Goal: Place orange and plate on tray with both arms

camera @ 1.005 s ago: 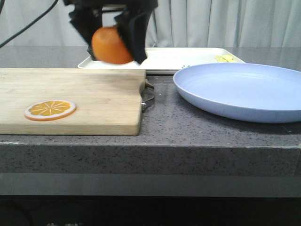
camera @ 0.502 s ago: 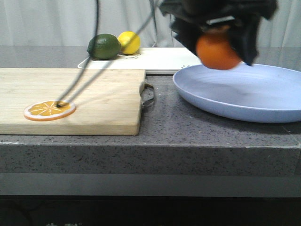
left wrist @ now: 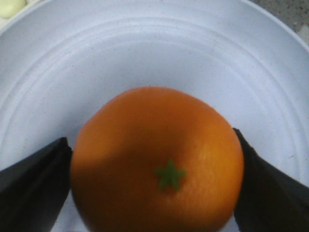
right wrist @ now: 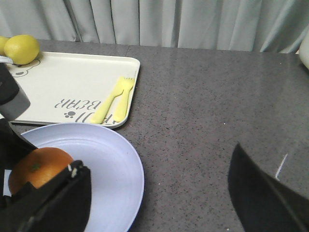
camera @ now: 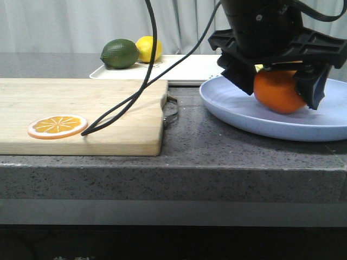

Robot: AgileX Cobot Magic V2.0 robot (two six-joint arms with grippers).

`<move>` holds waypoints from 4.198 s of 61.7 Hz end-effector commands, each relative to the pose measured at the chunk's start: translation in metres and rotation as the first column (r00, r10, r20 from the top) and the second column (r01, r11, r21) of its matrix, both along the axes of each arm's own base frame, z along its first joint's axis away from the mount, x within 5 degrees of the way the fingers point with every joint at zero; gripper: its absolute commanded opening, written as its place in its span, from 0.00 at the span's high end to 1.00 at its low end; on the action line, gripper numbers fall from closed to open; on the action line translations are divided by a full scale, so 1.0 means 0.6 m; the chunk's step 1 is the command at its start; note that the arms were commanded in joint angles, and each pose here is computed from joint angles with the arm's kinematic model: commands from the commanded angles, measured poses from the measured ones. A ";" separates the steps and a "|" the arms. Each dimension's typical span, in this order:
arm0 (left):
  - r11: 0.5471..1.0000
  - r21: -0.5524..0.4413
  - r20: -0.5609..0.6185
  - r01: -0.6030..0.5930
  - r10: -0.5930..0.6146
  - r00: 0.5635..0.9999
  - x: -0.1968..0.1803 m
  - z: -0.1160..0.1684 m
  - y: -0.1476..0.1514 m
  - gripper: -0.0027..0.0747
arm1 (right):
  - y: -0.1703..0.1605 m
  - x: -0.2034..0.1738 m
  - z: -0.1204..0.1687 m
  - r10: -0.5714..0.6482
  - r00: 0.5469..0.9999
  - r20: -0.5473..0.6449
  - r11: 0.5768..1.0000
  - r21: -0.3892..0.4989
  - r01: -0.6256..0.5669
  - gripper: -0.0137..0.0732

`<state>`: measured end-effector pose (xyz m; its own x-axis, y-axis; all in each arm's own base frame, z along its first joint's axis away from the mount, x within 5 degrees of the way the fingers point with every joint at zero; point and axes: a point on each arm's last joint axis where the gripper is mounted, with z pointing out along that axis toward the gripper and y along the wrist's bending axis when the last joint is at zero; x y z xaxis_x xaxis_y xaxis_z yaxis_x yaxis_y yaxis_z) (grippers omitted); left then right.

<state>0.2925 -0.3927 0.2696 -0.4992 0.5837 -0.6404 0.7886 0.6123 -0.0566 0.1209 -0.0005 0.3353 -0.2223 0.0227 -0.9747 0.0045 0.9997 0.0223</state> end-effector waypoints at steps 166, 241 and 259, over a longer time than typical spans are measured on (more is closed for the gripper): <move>0.669 -0.499 0.341 -0.551 0.736 0.585 -0.396 0.051 0.636 0.99 | -0.001 0.003 0.029 -0.007 0.994 0.107 1.000 0.000 0.007 0.16; 0.638 -0.663 0.454 -0.391 0.758 0.468 -0.451 0.047 0.645 0.99 | -0.020 0.304 -0.051 0.104 0.797 -0.595 0.971 0.235 0.048 0.16; 0.638 -0.663 0.454 -0.391 0.758 0.468 -0.451 0.047 0.645 0.99 | -0.015 0.326 -0.090 0.158 0.745 -0.648 0.961 0.276 0.036 0.39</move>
